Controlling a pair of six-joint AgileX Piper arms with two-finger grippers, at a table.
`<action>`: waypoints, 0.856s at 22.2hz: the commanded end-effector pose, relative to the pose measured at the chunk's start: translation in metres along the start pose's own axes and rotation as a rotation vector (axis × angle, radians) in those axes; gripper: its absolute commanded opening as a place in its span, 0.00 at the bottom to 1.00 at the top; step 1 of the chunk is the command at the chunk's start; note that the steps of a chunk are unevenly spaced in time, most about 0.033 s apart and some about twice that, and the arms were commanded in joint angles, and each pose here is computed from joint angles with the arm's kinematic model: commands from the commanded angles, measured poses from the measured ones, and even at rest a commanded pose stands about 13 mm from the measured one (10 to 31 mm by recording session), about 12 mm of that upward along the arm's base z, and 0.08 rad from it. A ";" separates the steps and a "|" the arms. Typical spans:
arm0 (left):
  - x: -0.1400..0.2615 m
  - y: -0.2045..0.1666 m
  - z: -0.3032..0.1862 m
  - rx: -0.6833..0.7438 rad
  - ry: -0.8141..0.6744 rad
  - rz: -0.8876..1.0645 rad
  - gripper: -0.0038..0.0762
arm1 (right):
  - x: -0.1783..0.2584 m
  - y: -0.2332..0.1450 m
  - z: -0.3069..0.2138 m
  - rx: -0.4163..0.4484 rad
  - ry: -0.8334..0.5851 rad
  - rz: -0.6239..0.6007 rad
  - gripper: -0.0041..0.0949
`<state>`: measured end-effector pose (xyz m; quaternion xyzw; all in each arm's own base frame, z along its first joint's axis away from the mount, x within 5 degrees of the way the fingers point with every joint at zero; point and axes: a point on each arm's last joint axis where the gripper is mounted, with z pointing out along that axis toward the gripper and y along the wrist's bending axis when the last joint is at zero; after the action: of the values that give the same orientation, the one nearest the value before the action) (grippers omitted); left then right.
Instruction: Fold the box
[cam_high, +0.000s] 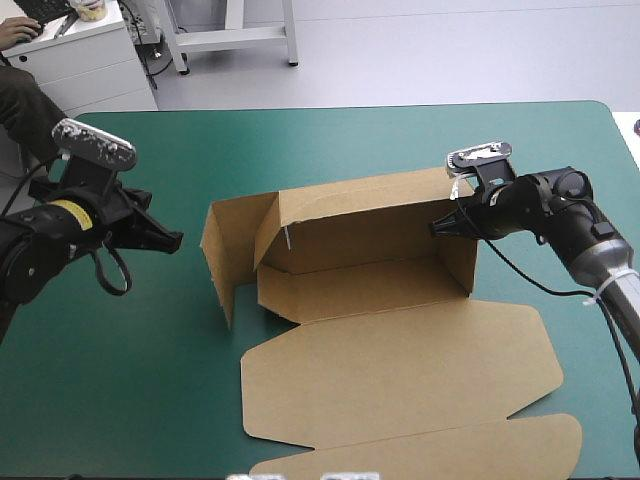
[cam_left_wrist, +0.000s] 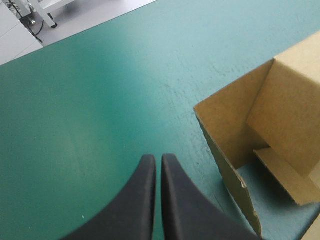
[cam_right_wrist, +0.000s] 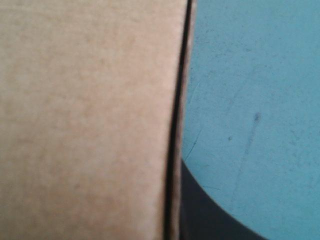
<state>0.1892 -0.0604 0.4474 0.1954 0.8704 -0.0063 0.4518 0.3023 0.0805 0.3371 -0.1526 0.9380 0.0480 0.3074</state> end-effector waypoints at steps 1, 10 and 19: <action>0.021 -0.002 -0.013 -0.002 -0.097 -0.019 0.07 | -0.010 0.001 -0.033 -0.006 -0.138 0.009 0.02; 0.066 -0.009 -0.028 0.011 -0.134 -0.030 0.07 | 0.006 0.004 -0.044 -0.039 0.129 -0.034 0.02; 0.063 -0.010 -0.029 0.024 -0.172 -0.044 0.07 | -0.027 0.000 -0.007 -0.038 0.094 -0.039 0.02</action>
<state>0.1301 -0.0420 0.3988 0.1917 0.8580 -0.0291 0.4756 0.3135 0.0856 0.3416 -0.1768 0.9543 0.0487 0.2361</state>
